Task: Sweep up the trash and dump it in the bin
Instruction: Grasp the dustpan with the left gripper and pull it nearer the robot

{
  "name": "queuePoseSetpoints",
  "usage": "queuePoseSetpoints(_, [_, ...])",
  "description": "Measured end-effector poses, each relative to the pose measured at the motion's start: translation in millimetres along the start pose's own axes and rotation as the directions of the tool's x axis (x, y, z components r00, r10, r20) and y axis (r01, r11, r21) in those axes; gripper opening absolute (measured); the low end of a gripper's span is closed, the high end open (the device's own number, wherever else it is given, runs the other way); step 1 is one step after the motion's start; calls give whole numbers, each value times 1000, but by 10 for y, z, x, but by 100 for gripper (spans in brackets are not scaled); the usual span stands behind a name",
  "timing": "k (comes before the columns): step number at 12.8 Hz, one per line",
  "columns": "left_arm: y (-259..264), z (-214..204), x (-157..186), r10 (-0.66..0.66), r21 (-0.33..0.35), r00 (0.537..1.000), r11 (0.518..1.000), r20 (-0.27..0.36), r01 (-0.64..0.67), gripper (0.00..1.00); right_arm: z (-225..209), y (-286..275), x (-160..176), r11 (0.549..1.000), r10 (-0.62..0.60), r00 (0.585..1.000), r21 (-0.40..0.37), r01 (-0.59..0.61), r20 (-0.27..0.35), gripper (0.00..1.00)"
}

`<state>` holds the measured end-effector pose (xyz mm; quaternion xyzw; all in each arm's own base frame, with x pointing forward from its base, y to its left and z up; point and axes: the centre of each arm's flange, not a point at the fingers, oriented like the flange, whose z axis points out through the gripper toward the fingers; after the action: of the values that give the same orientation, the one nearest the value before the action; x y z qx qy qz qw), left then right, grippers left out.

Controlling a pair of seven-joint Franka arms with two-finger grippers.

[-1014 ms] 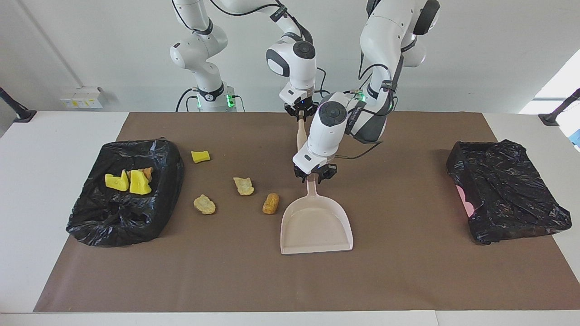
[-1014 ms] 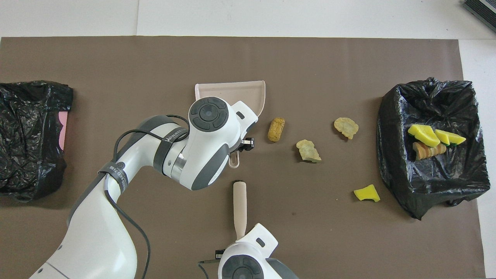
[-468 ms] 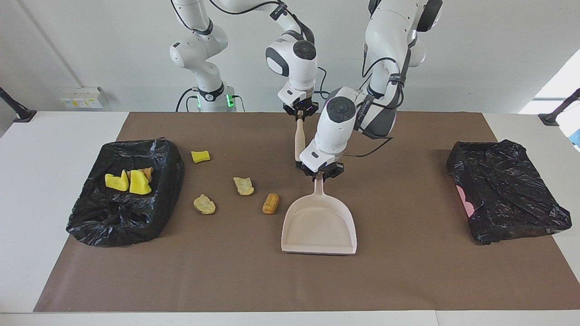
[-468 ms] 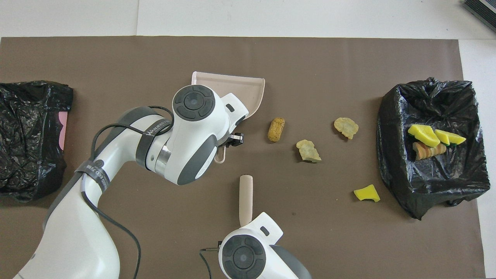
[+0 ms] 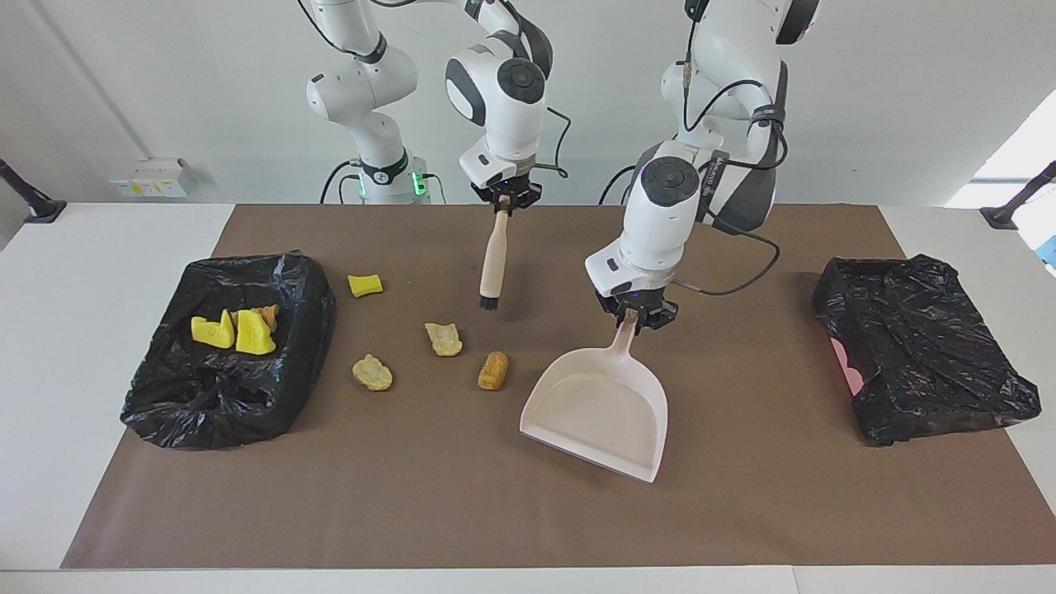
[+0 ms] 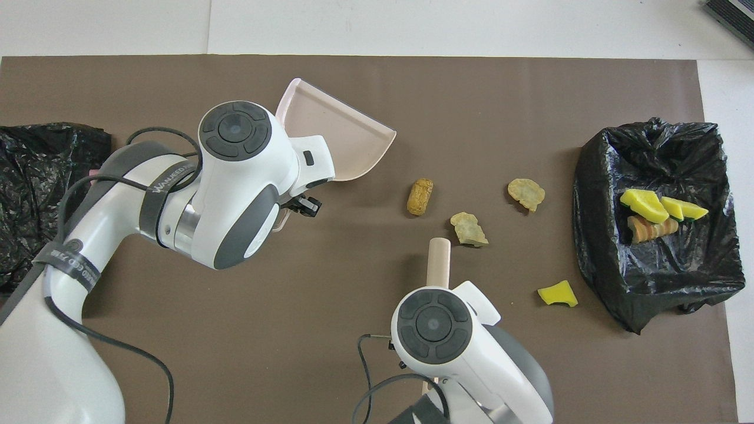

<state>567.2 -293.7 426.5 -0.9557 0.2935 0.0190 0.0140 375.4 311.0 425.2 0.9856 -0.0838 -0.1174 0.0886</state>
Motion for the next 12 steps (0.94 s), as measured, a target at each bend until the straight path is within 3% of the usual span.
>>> queuePoseSetpoints(5, [-260,53,-222,272,-23,960,962,62,-271,31,310,656,324,981,160,982,-129,-146,105,25])
queuePoseSetpoints(8, [-345,179,-352,367,-45,926,930,87,-364,31,433,1009,335,945,274,950,-226,-238,146,25])
queuePoseSetpoints(12, [-297,258,-521,462,-62,881,887,101,-458,31,727,1402,152,916,333,930,-287,-280,157,25])
